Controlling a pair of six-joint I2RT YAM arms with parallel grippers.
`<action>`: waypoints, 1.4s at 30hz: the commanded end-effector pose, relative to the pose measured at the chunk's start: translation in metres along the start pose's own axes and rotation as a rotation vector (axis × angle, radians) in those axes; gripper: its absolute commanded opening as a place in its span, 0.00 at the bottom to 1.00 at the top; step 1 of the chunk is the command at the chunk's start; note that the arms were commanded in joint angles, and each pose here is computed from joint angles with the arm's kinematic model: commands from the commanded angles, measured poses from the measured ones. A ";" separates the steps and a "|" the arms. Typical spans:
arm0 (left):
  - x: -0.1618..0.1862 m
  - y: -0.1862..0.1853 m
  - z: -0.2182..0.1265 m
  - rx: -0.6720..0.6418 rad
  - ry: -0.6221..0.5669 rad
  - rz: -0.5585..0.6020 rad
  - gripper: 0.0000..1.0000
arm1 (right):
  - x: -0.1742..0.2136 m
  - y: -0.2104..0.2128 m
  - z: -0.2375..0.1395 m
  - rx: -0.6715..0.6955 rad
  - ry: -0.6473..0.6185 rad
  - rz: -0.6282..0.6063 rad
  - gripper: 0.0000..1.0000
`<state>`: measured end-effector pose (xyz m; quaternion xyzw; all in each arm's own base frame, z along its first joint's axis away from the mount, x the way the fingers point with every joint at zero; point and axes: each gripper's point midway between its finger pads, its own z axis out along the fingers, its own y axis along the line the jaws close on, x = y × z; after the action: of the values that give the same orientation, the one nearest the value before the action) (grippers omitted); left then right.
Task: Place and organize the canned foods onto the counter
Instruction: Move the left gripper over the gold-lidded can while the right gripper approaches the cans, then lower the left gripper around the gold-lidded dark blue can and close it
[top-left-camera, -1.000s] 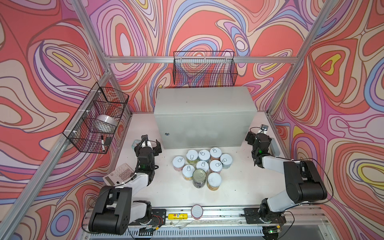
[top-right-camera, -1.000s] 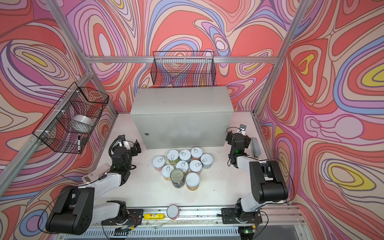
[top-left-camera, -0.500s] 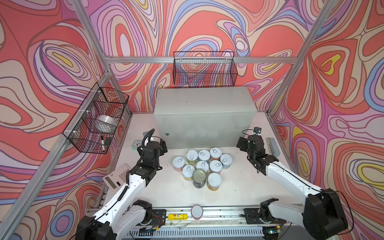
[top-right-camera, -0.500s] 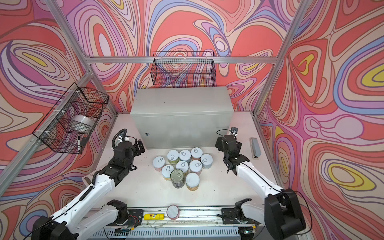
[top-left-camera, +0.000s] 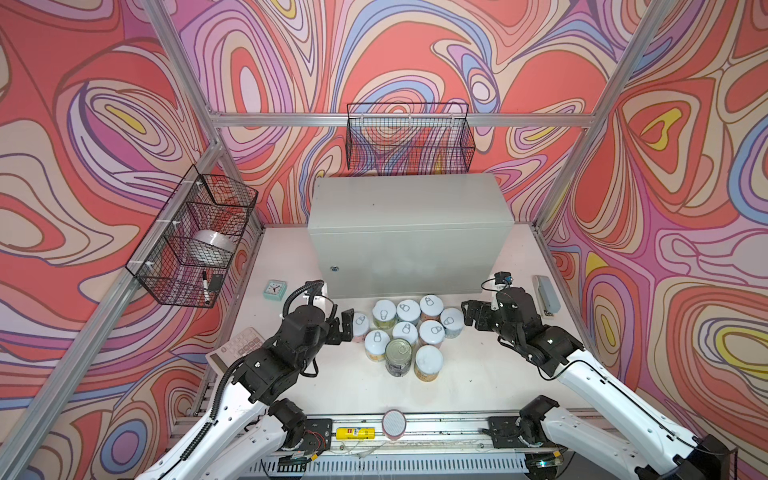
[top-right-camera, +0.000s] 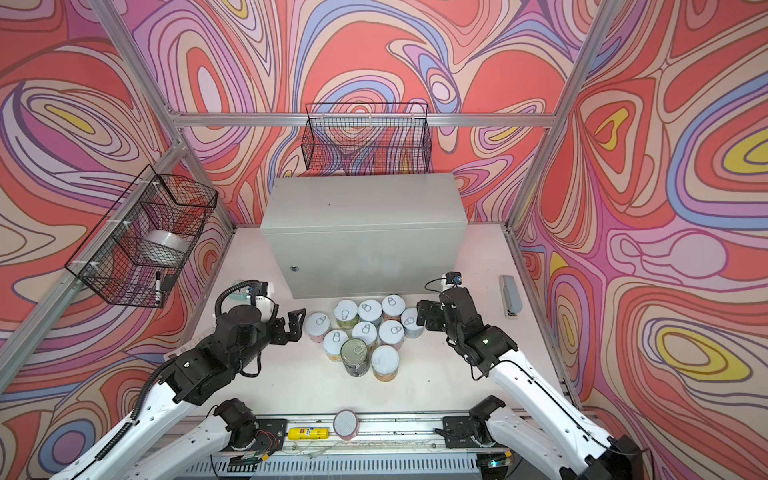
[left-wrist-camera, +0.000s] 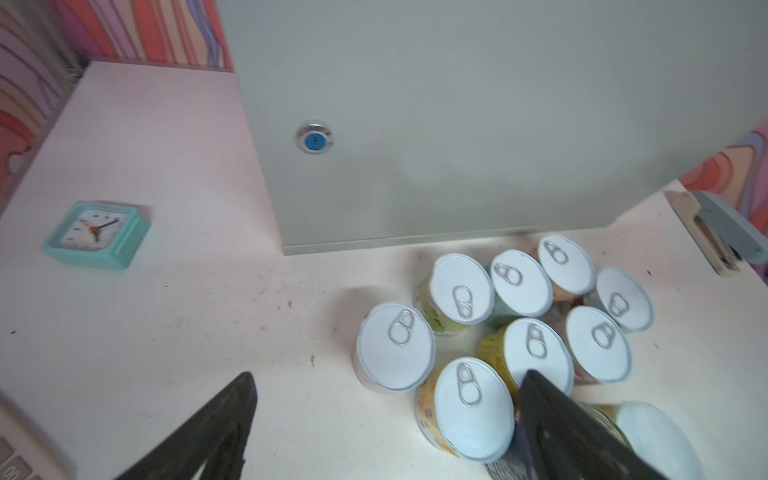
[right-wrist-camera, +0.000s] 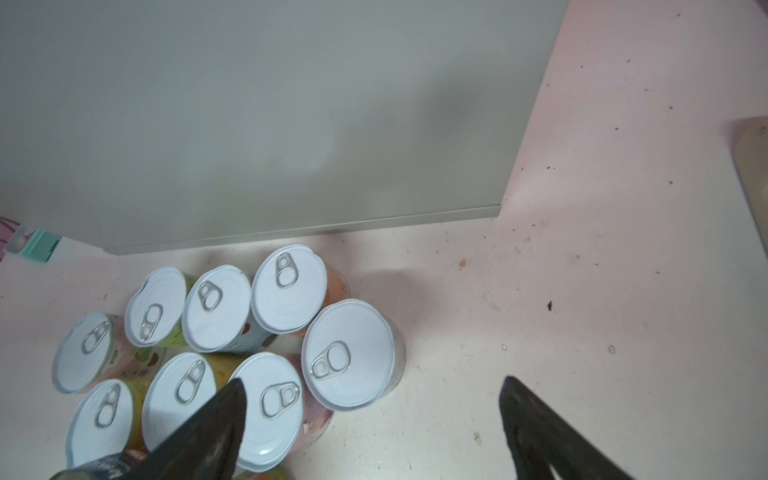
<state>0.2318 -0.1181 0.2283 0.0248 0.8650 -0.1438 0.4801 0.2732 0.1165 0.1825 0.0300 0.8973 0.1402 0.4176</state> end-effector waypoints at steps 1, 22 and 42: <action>0.020 -0.025 -0.004 0.093 0.039 0.063 1.00 | 0.013 0.014 -0.003 -0.068 0.036 -0.010 0.98; 0.099 -0.141 0.021 0.351 0.067 0.257 1.00 | 0.023 0.015 0.003 -0.044 0.064 -0.039 0.98; 0.145 -0.130 0.049 0.284 0.147 0.243 1.00 | 0.028 0.009 0.016 -0.011 0.065 -0.042 0.98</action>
<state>0.1705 -0.2753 0.1246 0.2255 0.8534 -0.2070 0.4220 0.2659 0.1367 0.1595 0.0021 0.9095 0.1483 0.3883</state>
